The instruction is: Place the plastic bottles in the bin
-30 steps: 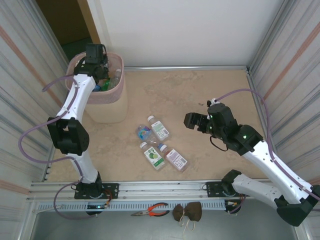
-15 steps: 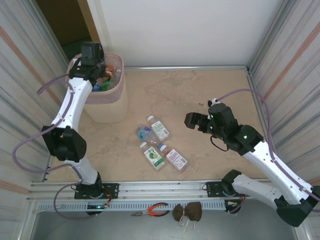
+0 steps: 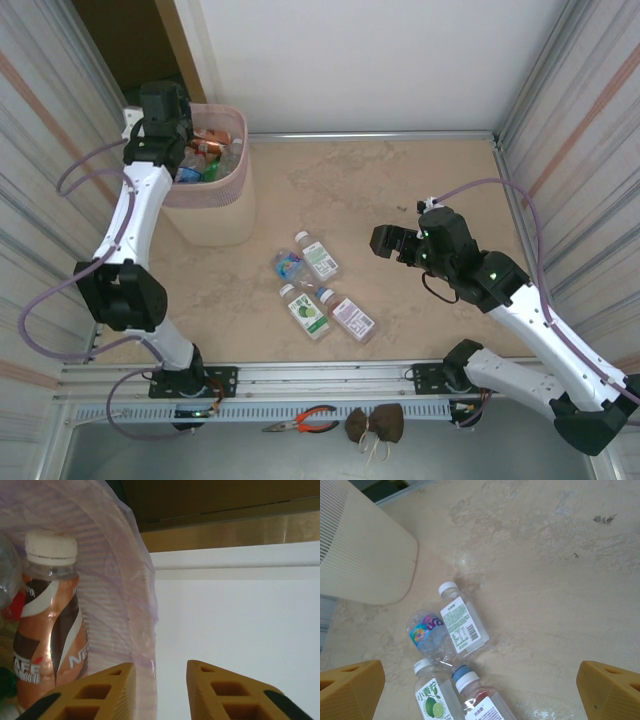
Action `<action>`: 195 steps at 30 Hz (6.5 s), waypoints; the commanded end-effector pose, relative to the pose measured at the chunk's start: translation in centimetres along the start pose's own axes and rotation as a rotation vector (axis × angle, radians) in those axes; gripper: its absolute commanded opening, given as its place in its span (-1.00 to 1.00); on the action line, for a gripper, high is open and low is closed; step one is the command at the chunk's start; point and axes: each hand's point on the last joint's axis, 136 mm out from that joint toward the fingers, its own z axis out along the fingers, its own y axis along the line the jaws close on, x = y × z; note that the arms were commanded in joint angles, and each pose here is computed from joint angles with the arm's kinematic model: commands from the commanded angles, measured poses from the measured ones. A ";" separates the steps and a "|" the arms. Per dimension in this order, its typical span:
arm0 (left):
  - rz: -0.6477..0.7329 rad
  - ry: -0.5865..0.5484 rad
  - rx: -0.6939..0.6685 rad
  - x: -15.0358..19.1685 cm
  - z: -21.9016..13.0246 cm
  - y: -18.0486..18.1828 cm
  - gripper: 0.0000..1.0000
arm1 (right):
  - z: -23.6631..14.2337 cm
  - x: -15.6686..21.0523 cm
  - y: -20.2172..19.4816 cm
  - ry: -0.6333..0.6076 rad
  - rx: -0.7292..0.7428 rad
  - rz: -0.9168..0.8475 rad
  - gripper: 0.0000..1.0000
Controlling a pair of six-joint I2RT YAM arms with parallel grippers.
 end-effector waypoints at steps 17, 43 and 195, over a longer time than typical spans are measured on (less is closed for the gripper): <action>-0.011 0.049 -0.134 -0.8 5.3 7.0 -0.62 | -0.3 0.4 -1.2 -0.011 0.026 -0.004 0.94; 0.085 0.168 0.051 -0.6 0.0 0.6 -0.61 | -1.3 0.2 -1.6 -0.030 0.037 -0.001 0.94; 1.175 1.408 0.736 34.3 -25.2 12.9 0.49 | 9.2 -9.7 6.5 0.032 -0.069 0.016 -0.20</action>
